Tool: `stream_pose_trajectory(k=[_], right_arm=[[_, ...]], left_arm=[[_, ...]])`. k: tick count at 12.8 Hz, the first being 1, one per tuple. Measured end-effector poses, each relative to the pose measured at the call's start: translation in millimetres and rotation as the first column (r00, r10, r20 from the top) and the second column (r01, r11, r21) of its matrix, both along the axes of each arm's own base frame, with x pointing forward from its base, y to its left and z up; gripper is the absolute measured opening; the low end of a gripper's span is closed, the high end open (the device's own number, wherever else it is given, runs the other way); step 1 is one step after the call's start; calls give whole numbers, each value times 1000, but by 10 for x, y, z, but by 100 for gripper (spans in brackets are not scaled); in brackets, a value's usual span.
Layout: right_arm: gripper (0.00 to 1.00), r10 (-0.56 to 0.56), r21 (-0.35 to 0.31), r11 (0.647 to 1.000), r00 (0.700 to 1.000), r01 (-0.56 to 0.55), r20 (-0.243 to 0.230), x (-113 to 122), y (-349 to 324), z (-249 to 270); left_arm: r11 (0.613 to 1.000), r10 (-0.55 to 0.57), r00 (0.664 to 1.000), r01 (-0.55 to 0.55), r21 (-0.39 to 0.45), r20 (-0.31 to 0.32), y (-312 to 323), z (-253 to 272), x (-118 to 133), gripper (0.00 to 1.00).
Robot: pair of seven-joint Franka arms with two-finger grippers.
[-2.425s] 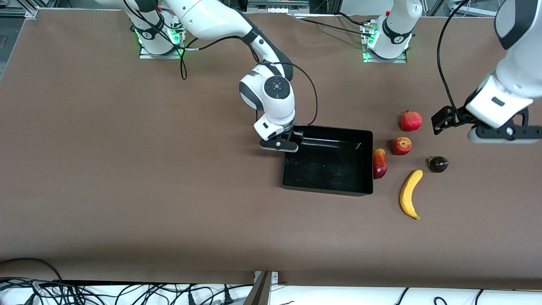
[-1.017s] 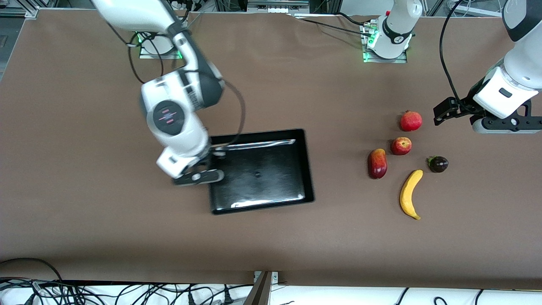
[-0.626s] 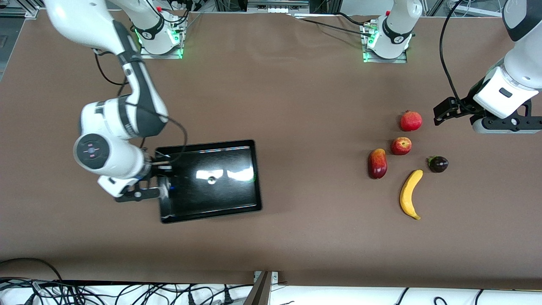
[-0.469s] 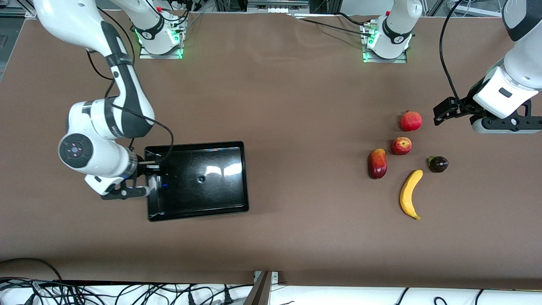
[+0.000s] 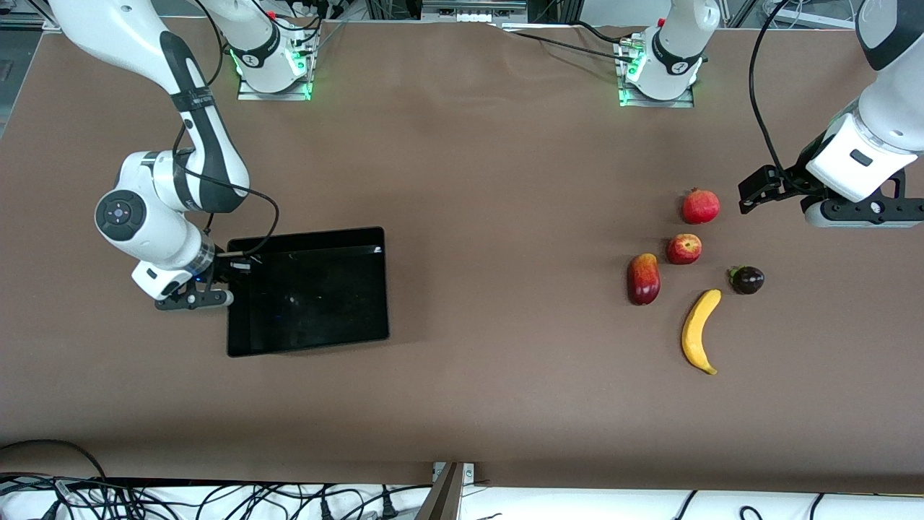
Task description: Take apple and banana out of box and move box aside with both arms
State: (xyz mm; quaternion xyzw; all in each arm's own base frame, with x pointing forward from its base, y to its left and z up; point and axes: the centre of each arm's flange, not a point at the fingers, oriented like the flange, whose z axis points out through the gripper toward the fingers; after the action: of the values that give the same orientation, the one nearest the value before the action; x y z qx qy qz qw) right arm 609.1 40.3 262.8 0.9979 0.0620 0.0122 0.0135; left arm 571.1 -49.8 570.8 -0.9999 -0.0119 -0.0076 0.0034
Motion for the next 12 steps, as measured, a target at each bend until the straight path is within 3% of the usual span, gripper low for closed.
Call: stream_pose_trajectory(k=[5, 6, 9, 12], right_arm=[[5, -11, 12, 1000, 1000, 11, 10, -100, -394, -140], [11, -14, 12, 1000, 1000, 14, 9, -103, -434, -147], [44, -2, 15, 1000, 1000, 1, 25, -9, -402, -15], [78, 18, 35, 999, 999, -16, -34, 233, -282, 577]], left_arm=[[1000, 0, 1000, 0, 0, -3, 0, -2, -3, 100], [1000, 0, 1000, 0, 0, -4, 1, -3, -4, 100], [1000, 0, 1000, 0, 0, -4, -2, -3, -5, 100], [1000, 0, 1000, 0, 0, -4, -2, -3, -5, 100]])
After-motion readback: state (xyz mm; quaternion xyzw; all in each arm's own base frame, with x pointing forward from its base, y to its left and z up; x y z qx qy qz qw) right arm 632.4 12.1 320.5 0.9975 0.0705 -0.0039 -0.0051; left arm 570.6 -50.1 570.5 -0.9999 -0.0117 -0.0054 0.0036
